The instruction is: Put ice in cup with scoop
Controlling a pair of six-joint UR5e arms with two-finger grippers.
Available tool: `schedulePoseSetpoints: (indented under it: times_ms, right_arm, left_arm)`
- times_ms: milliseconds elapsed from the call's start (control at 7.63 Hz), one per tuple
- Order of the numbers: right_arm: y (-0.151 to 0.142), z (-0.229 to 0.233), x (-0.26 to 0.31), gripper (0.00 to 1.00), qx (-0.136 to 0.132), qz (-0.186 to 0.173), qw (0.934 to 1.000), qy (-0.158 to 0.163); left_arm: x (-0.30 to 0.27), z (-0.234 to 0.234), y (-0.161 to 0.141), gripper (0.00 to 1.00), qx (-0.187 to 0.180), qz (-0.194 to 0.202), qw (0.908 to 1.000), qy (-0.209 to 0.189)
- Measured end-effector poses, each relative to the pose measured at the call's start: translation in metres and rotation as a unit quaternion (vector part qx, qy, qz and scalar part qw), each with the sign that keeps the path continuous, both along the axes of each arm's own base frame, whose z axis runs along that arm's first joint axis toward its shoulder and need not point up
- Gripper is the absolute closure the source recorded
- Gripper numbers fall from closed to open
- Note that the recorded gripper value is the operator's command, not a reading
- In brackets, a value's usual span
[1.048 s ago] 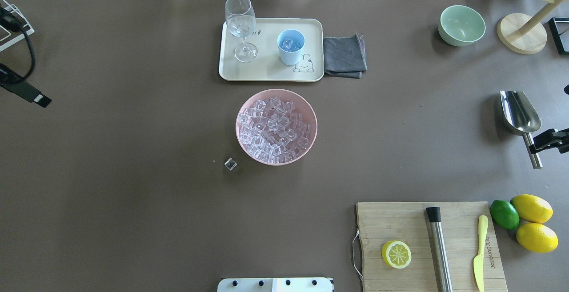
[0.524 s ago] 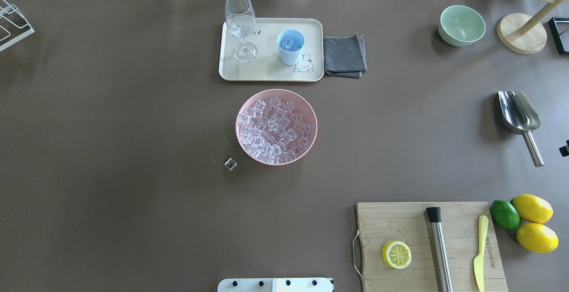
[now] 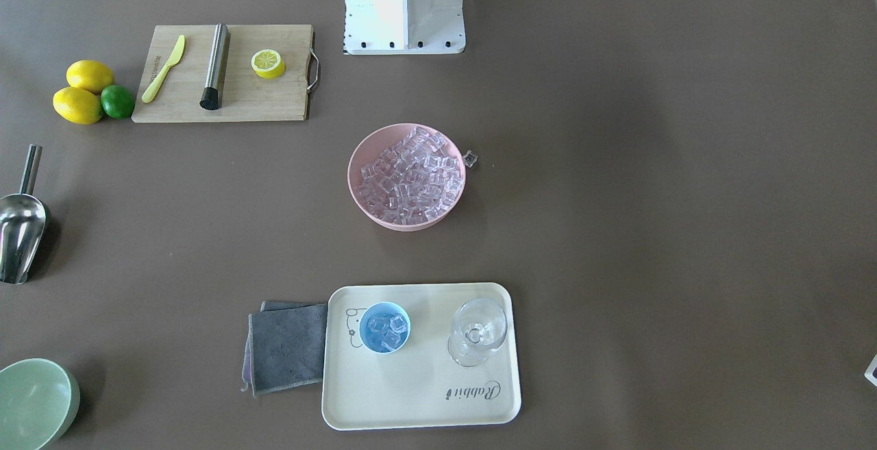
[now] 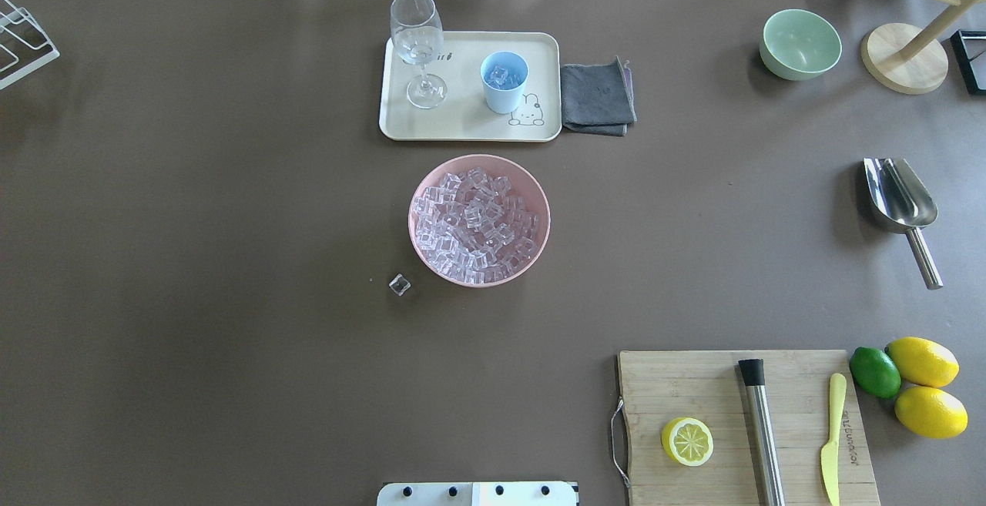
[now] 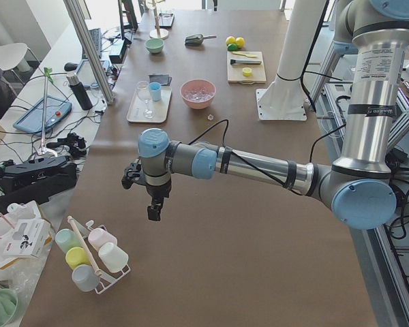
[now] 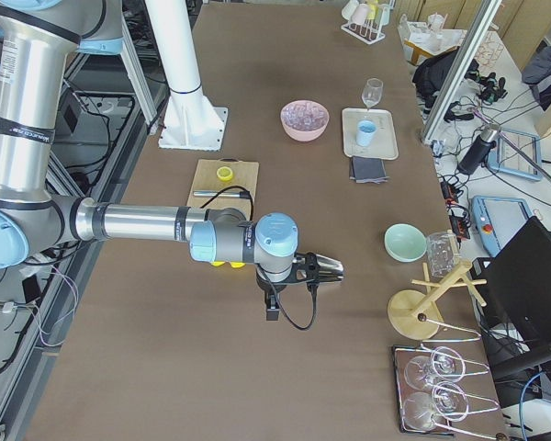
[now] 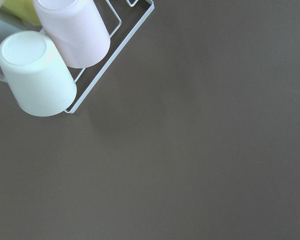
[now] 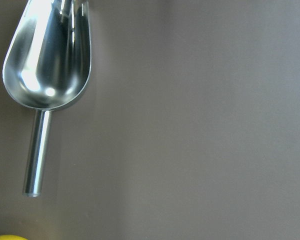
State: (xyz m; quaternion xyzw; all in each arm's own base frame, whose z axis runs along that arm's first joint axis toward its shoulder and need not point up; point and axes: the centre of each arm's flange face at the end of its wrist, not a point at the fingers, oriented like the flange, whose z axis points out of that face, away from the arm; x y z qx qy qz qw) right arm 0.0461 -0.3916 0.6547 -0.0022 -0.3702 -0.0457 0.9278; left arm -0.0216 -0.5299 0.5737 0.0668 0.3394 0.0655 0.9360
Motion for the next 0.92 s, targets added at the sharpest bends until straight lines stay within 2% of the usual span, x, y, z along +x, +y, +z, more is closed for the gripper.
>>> schedulePoseSetpoints:
  times_ms: [131,262,917]
  right_arm:
    - [0.003,0.003,0.016,0.00,-0.003,-0.003,1.0000,0.000]
    - [0.004,0.003,0.023,0.00,-0.002,-0.003,1.0000,-0.001]
    - [0.006,-0.003,0.031,0.00,0.003,0.006,0.9998,-0.017]
  left_arm:
    - [0.003,-0.002,0.002,0.01,-0.007,0.004,0.9994,0.032]
    - [0.001,-0.001,0.004,0.01,-0.010,0.002,0.9990,0.043]
    - [-0.002,0.010,0.000,0.01,-0.012,0.000,0.9998,0.017]
